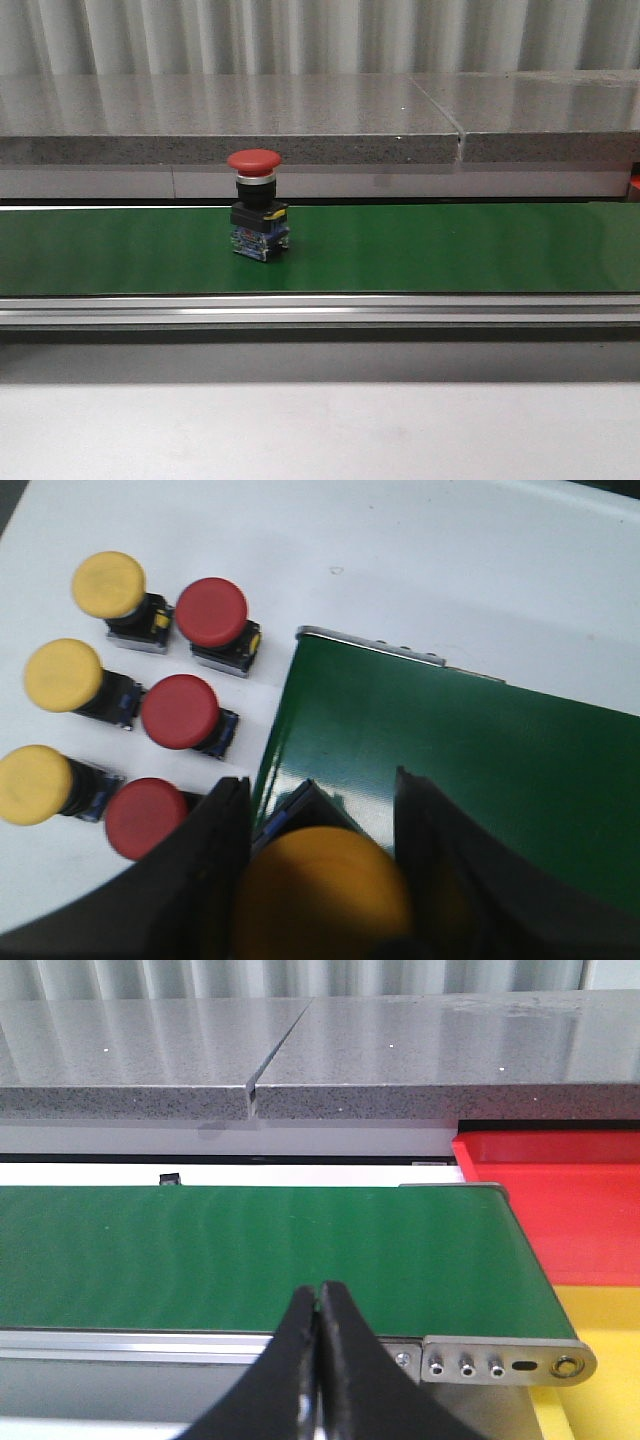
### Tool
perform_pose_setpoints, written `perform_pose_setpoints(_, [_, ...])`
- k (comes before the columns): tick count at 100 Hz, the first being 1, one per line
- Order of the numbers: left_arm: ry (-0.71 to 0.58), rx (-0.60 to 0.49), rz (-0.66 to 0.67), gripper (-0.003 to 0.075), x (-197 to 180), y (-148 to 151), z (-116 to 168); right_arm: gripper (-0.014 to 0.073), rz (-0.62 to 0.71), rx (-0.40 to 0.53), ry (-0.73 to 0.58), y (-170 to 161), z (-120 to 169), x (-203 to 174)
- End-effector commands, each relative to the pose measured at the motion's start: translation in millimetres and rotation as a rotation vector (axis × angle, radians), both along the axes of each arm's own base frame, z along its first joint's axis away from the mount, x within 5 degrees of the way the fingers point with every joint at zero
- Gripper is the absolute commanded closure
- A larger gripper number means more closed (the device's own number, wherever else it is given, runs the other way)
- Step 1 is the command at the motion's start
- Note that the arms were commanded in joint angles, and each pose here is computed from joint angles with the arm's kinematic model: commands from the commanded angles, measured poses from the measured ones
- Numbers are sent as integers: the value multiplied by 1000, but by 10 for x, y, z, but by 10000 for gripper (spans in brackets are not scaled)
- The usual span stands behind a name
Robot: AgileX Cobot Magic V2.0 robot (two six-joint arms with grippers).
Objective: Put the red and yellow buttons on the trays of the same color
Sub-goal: 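Set the yellow button on the green belt and open the left gripper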
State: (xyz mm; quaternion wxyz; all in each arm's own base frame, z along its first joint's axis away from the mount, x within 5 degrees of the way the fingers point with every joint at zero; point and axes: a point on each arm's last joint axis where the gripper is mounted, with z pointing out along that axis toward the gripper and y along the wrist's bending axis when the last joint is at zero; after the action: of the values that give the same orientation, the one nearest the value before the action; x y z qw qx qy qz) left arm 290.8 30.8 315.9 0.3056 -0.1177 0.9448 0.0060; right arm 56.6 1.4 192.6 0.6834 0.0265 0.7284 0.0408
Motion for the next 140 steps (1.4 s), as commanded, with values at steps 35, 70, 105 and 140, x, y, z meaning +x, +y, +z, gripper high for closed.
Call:
perform_pose_setpoints(35, [21, -67, -13, 739, 364, -84, -195, 662, -3, -9, -101, -3, 82, -10])
perform_pose_setpoints(70, [52, -74, -30, 294, 365, -96, -233, 662, -3, -9, -101, -3, 82, -10])
perform_pose_setpoints(105, [46, -42, -79, 79, 310, -109, -156, 662, -3, -9, -101, -3, 82, -10])
perform_pose_setpoints(140, [-199, 12, -196, 79, 0, -356, 420, 662, -3, -9, -101, -3, 82, -10])
